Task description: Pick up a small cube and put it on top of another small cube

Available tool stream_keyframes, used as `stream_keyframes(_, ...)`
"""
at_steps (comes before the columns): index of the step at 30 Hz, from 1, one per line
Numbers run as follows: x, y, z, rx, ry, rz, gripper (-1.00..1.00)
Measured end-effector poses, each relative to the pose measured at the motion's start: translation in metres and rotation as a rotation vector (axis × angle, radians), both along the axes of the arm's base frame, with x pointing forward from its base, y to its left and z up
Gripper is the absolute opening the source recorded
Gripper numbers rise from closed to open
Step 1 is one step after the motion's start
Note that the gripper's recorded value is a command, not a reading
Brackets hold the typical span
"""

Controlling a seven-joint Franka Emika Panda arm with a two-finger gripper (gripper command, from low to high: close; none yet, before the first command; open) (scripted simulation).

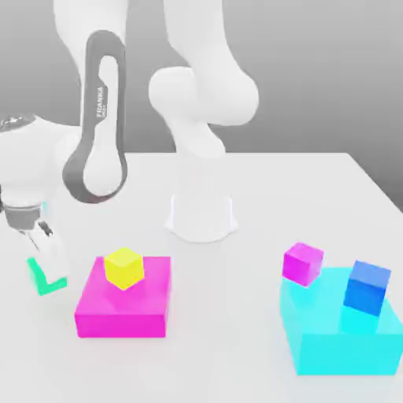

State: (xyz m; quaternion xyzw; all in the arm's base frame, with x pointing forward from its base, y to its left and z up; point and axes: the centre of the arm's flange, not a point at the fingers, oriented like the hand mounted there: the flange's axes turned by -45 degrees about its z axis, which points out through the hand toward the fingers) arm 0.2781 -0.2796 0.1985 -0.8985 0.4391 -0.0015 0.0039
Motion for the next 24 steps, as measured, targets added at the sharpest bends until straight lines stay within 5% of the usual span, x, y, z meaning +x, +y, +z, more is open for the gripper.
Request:
stream_keyframes(4, 0.067, 0.092, 0.036, 0.031, -0.025, 0.152, -1.0)
stream_keyframes(10, 0.102, 0.232, 0.087, 0.056, -0.031, 0.315, -1.0)
stream_keyframes(18, 0.047, 0.433, 0.139, 0.011, -0.001, 0.587, -1.0)
stream_keyframes(24, 0.033, 0.456, 0.086, -0.007, 0.003, 0.62, -1.0)
